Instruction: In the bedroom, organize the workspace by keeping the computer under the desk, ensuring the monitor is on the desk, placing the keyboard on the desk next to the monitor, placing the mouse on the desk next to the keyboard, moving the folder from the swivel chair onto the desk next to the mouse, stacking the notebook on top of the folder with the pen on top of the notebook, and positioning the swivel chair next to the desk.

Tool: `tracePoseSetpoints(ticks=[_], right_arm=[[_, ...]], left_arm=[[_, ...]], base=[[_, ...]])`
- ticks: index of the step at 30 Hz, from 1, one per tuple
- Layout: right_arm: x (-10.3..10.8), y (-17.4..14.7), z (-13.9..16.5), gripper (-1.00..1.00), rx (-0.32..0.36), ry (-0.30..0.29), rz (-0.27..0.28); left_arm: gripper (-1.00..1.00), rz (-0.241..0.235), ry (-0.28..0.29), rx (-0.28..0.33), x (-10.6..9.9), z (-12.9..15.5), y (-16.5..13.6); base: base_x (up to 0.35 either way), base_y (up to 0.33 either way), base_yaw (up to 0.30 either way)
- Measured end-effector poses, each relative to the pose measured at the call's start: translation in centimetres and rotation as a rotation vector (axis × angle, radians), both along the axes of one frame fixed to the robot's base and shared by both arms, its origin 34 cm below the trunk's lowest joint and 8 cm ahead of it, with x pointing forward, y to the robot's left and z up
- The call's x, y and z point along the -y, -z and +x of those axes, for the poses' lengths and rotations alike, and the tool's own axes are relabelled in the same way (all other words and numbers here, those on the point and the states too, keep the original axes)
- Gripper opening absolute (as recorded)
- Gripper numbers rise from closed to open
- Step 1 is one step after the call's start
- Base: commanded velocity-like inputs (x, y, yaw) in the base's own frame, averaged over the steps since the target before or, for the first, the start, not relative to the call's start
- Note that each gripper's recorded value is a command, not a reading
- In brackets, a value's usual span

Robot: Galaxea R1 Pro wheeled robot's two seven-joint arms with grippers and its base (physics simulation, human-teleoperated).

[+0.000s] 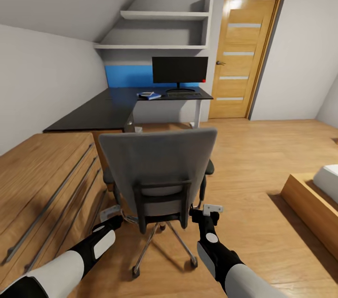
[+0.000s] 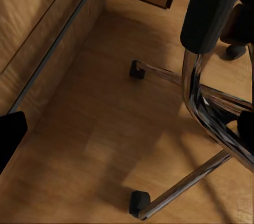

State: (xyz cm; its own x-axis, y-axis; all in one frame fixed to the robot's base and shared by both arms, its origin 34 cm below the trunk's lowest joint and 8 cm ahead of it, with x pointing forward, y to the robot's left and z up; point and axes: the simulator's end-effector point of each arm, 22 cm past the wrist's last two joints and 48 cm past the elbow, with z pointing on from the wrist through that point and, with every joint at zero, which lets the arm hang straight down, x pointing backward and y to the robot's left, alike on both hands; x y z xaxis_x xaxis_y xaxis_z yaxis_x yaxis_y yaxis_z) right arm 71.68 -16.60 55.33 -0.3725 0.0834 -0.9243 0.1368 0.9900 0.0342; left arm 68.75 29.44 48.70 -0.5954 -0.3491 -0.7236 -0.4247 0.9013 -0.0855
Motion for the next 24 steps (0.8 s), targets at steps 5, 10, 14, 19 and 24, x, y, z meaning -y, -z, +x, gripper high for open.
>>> tracePoseSetpoints(ticks=[5,10,14,19,24], right_arm=[[0.07,0.09,-0.06,1.0,-0.002,0.003,0.001],[0.0,-0.1,0.0,1.0,0.001,-0.001,-0.001],[-0.01,-0.24,0.02,1.0,0.004,-0.001,-0.001],[0.0,-0.3,0.04,1.0,0.005,-0.001,-0.002],[-0.01,-0.29,0.04,1.0,0.005,-0.001,-0.002]], left_arm=[[1.0,0.0,0.0,0.001,-0.04,0.02,-0.01],[1.0,0.001,0.001,0.003,0.02,0.05,-0.14],[1.0,0.001,0.001,0.006,0.0,0.11,-0.29],[1.0,0.003,0.005,0.008,0.11,0.16,-0.37],[1.0,0.004,0.005,0.011,0.05,0.21,-0.43]], base=[[0.127,-0.044,-0.012],[0.224,-0.198,-0.088],[0.231,-0.242,-0.094],[0.187,-0.267,-0.023],[0.111,-0.29,-0.003]])
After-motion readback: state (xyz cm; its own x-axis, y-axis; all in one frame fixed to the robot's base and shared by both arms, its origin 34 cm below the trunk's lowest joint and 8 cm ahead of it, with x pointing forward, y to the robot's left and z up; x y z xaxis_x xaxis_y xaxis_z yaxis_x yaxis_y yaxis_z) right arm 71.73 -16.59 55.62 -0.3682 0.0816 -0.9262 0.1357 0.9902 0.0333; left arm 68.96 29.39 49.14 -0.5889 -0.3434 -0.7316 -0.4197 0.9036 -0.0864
